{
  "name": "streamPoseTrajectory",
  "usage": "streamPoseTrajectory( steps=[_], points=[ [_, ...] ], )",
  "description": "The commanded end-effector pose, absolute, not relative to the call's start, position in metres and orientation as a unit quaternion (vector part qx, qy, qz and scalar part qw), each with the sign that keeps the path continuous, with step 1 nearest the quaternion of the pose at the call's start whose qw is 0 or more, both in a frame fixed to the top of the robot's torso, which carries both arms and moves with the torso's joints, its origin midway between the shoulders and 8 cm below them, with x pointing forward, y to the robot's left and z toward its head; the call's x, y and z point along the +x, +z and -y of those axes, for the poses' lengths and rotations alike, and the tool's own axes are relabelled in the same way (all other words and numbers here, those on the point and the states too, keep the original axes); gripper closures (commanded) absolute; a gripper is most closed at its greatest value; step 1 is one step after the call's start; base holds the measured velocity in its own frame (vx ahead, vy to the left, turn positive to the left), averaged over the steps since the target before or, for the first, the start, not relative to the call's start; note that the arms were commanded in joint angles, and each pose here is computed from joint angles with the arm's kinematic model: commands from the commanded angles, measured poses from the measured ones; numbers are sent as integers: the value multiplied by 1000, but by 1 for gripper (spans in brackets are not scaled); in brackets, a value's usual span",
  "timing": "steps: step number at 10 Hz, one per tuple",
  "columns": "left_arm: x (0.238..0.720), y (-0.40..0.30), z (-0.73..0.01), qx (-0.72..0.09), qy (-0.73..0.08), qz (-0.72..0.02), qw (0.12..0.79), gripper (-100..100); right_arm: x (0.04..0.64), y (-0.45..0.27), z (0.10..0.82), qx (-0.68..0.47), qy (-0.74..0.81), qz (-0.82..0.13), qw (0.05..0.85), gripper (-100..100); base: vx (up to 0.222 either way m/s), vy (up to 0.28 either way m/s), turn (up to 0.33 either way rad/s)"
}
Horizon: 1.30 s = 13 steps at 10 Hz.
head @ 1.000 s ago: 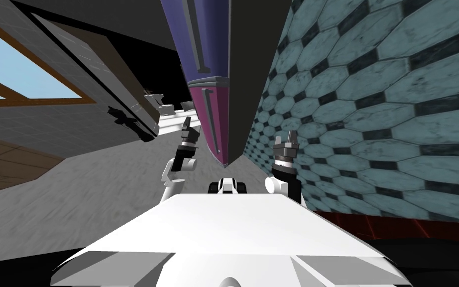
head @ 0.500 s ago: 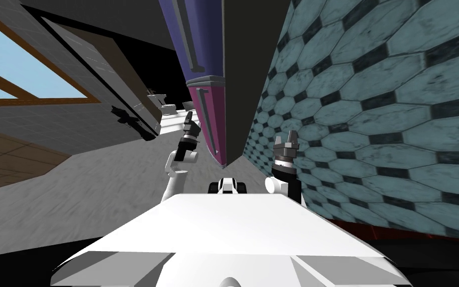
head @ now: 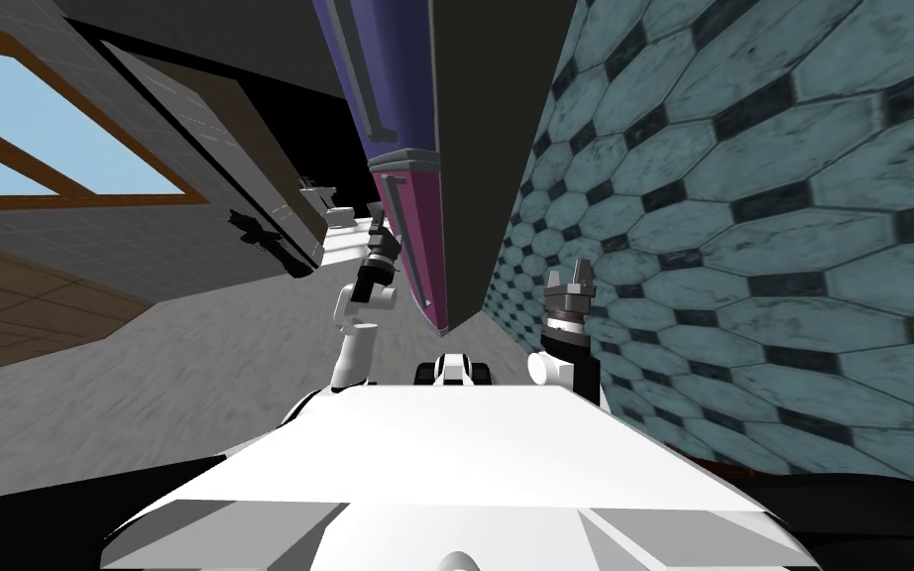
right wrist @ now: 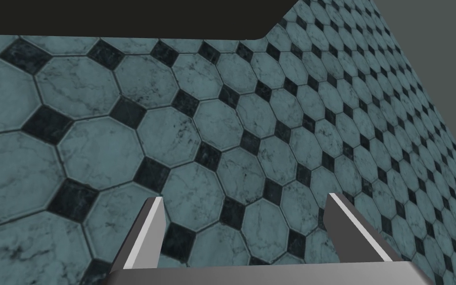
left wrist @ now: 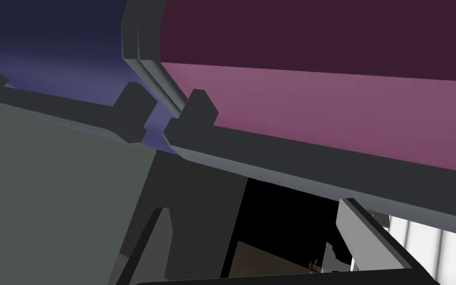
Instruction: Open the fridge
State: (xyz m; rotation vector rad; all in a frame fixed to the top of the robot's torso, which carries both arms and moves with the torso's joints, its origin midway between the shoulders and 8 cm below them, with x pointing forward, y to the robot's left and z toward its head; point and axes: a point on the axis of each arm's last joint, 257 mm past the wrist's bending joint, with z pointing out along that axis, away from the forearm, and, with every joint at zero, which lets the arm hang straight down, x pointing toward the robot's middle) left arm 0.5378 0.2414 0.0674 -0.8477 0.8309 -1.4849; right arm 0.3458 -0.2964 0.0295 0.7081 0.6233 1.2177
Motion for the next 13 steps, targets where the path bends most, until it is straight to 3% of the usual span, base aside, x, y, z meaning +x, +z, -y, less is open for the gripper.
streamPoseTrajectory(
  steps=[1,13],
  points=[
    [554,83,-242,-376,-631,-354,579,-100,346,29,296,320,550,-282,718,0,33,-102,43],
    [607,135,-266,-449,-599,-334,572,-100,346,29,296,320,550,-282,718,0,20,-75,52]
  ],
)
